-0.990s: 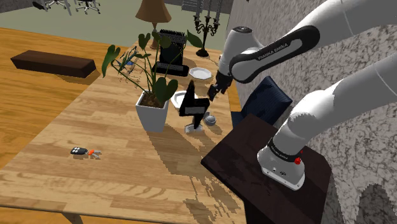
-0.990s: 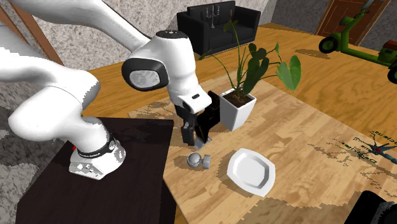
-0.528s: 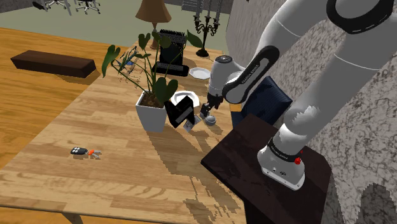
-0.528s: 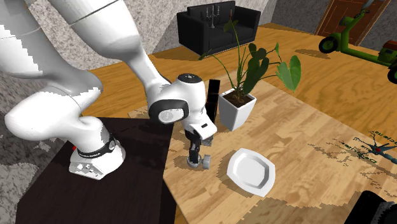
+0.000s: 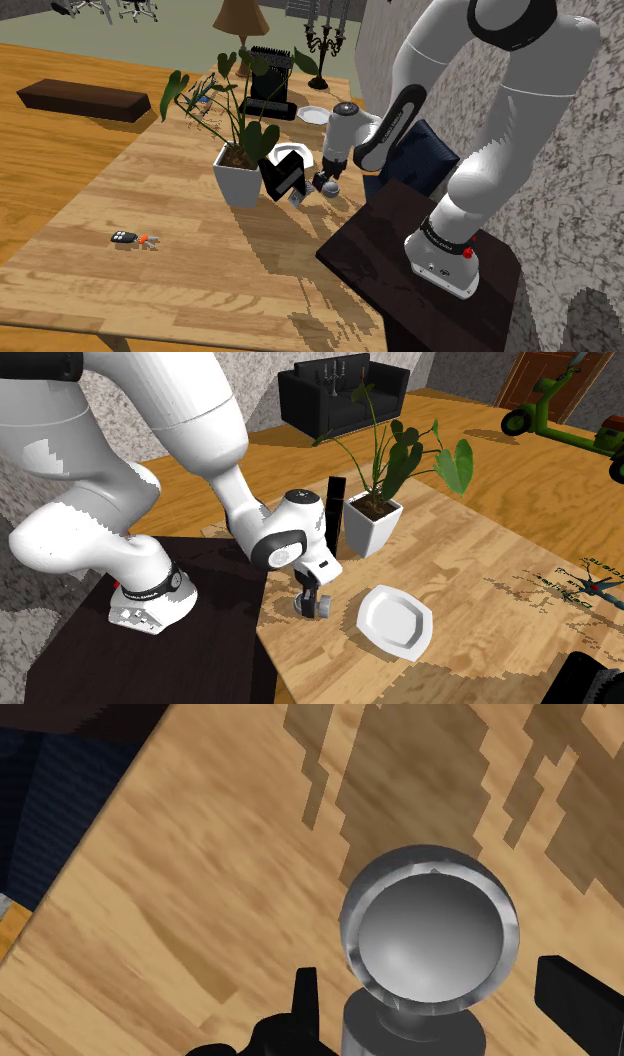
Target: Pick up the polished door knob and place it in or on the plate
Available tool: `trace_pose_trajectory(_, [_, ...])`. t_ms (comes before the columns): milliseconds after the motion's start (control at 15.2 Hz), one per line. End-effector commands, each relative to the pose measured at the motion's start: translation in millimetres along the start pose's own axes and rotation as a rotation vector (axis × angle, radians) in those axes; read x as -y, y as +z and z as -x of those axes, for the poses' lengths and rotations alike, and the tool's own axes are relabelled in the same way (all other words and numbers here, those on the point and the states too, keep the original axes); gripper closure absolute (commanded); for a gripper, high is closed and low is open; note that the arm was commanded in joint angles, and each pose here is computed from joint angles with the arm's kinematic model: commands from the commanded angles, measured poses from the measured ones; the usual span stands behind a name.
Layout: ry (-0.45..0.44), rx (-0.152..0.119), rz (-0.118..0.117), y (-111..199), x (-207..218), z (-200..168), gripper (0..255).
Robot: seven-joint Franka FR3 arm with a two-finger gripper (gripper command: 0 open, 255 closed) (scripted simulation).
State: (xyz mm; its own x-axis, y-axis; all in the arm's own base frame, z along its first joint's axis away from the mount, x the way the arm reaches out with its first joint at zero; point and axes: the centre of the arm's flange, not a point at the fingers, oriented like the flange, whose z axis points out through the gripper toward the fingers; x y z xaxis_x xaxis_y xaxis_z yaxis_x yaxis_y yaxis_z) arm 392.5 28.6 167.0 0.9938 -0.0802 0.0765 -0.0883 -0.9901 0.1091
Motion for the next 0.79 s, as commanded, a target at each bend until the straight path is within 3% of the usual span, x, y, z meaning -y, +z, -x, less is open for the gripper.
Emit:
trace_pose_trajectory(0, [-0.001,0.0,0.0,8.4,0.0,-0.1,0])
trace_pose_trajectory(462, [-0.001,0.0,0.0,8.4,0.0,-0.1,0])
trace_pose_trajectory(528, [-0.001,0.0,0.0,8.4,0.0,-0.1,255])
trace_pose_trajectory(726, [-0.001,0.0,0.0,8.4,0.0,-0.1,255])
